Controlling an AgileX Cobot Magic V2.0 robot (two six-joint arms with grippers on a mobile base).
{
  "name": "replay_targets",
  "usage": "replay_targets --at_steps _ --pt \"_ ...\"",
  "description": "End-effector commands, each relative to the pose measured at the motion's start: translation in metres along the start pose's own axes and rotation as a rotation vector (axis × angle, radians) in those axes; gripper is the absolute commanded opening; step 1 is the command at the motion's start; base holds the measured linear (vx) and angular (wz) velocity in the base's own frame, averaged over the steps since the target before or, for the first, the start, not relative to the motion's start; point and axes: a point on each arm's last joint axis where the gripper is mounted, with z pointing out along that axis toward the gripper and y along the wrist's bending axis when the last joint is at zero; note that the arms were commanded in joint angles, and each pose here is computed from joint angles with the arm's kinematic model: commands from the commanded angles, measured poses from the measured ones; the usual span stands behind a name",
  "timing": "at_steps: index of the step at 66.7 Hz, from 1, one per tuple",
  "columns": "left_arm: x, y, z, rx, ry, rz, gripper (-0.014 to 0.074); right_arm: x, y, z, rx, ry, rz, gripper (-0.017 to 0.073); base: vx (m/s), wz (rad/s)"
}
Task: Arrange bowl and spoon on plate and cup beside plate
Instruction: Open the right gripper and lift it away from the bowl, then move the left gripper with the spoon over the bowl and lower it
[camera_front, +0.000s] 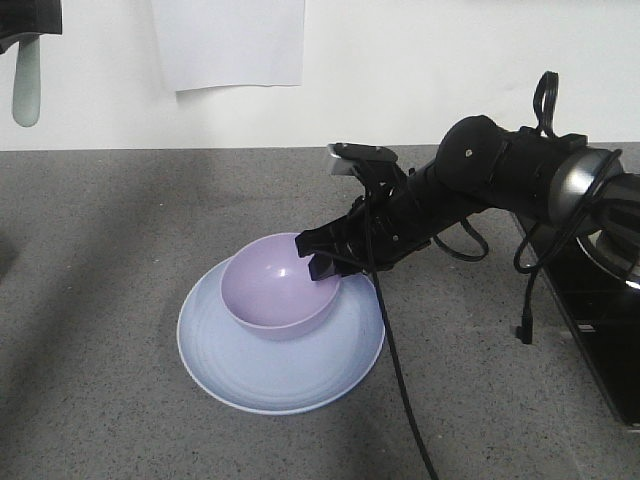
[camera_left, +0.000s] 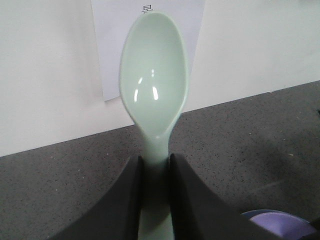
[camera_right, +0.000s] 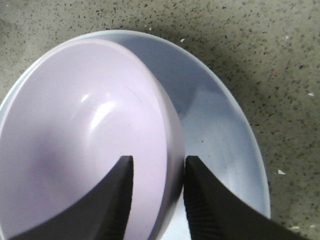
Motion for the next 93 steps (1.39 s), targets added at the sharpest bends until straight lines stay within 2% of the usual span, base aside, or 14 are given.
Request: replay_targets --at_steps 1,18,29,39,45,51,55,58,63,70,85,86,93 --pt "-0.015 -0.004 -0.016 0.012 -0.108 -0.006 0.0003 -0.009 0.011 -0.02 -0.03 -0.066 -0.023 0.0276 0.0 0.0" --pt "-0.014 -0.004 -0.015 0.013 -0.1 -0.006 0.0003 -0.008 0.009 -0.02 -0.003 -0.054 -0.102 0.0276 0.0 0.0" --pt "-0.014 -0.004 -0.015 0.013 -0.099 -0.006 0.0003 -0.019 0.015 -0.037 0.02 -0.076 -0.145 0.0276 0.0 0.0" --pt "-0.014 -0.004 -0.015 0.013 -0.098 -0.006 0.0003 -0.033 0.026 -0.065 0.055 -0.083 -0.233 0.0276 0.0 0.0" --pt "-0.013 -0.004 -0.015 0.014 -0.091 -0.006 0.0003 -0.041 0.031 -0.085 0.099 -0.107 -0.269 0.0276 0.0 0.0" --pt "-0.012 -0.004 -0.015 0.014 -0.081 -0.003 0.0003 -0.05 0.034 -0.109 0.189 -0.16 -0.314 0.0276 0.0 0.0" --pt "-0.012 -0.005 -0.015 0.02 -0.079 0.0 0.0003 -0.054 0.037 -0.128 0.249 -0.21 -0.314 0.0276 0.0 0.0" --pt "-0.012 -0.008 -0.015 0.029 -0.078 0.025 0.0003 -0.057 0.039 -0.144 0.297 -0.252 -0.312 0.0276 0.0 0.0" --pt "-0.01 -0.016 -0.01 0.054 -0.069 0.11 0.0003 -0.058 0.046 -0.172 0.343 -0.33 -0.297 0.0276 0.0 0.0" --pt "-0.006 -0.031 0.003 0.104 -0.043 0.204 0.0003 -0.053 0.062 -0.216 0.36 -0.454 -0.313 0.0276 0.0 0.0" --pt "0.009 -0.047 0.043 0.157 0.055 0.229 0.0003 -0.022 0.095 -0.3 0.348 -0.719 -0.364 0.0276 0.0 0.0" --pt "0.014 -0.05 0.054 0.163 0.086 0.235 0.0003 -0.01 0.102 -0.321 0.353 -0.782 -0.381 0.0274 0.0 0.0" --pt "0.021 -0.053 0.067 0.175 0.131 0.239 0.0003 0.006 0.111 -0.347 0.351 -0.862 -0.396 0.0269 0.0 0.0"
